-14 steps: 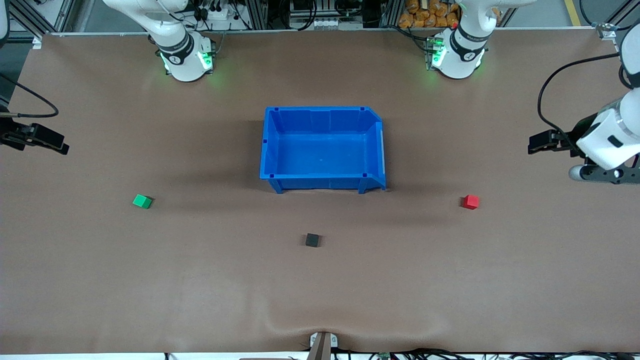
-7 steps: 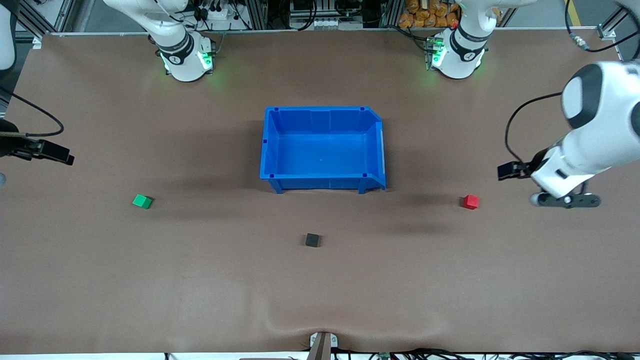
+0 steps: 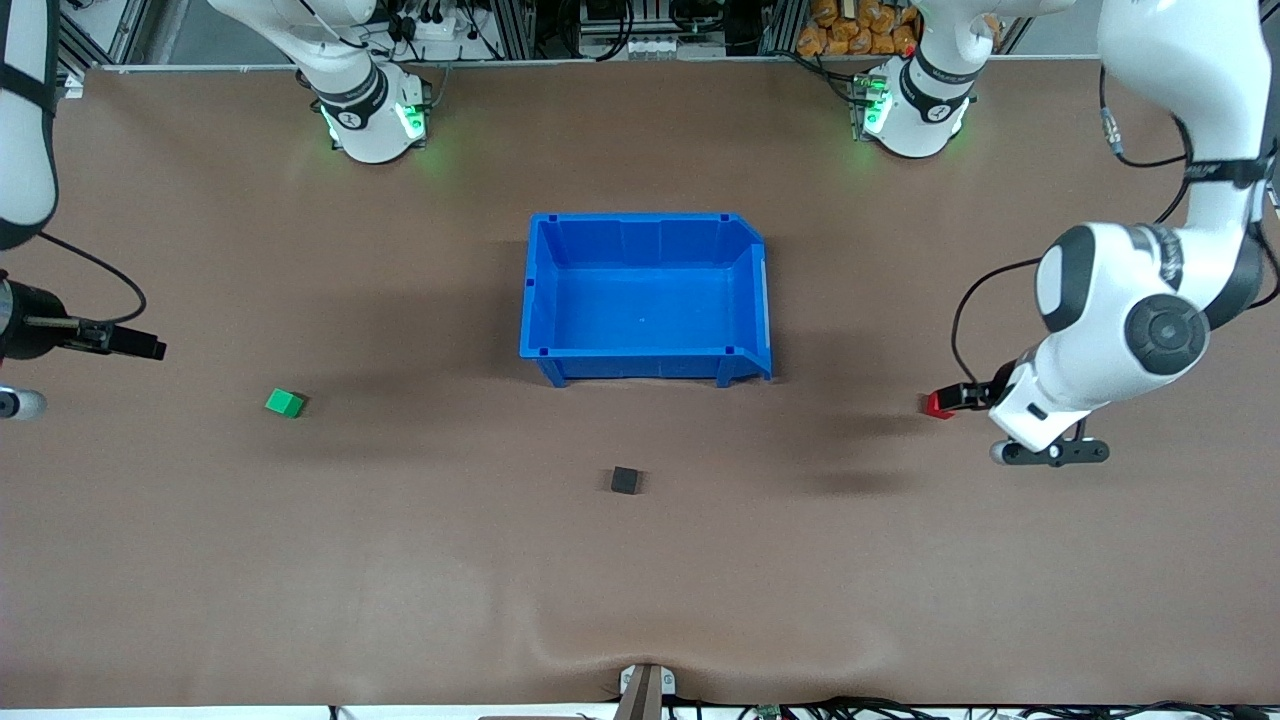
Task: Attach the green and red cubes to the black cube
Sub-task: 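Reach the left gripper to the red cube while the right gripper reaches the green cube, then close the left gripper on the red cube while the right gripper grasps green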
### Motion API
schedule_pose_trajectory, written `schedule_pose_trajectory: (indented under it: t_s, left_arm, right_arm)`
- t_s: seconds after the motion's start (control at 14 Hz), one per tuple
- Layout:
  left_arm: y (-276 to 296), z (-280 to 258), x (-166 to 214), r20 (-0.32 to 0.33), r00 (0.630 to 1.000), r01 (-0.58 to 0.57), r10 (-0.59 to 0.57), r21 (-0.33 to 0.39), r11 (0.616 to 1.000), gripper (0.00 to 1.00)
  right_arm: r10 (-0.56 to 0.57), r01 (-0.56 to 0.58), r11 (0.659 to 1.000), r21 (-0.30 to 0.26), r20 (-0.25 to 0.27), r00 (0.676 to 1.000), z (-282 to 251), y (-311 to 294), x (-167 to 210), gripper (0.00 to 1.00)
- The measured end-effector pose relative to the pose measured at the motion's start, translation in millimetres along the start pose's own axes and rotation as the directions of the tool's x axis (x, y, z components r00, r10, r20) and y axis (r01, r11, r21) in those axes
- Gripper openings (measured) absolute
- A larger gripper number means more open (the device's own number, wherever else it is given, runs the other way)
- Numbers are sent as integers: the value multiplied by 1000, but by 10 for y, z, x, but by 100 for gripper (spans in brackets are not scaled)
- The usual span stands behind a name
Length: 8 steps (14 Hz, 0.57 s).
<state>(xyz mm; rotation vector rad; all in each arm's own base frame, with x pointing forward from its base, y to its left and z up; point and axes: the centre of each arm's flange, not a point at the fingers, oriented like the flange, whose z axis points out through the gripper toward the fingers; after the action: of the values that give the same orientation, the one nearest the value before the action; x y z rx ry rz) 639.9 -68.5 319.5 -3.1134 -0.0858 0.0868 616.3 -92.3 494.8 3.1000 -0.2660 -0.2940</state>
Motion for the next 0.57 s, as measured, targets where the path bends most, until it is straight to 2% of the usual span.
schedule_pose_trajectory:
  t_s: [0.29, 0.57]
  left_arm:
    - [47, 509, 169, -62, 995, 73, -74, -22, 997, 100]
    - [97, 774, 192, -61, 993, 97, -98, -26, 995, 100]
  right_arm:
    - [2, -2, 1000, -2, 49, 999, 298, 8, 133, 100]
    - [8, -8, 1000, -4, 90, 996, 624, 32, 275, 100]
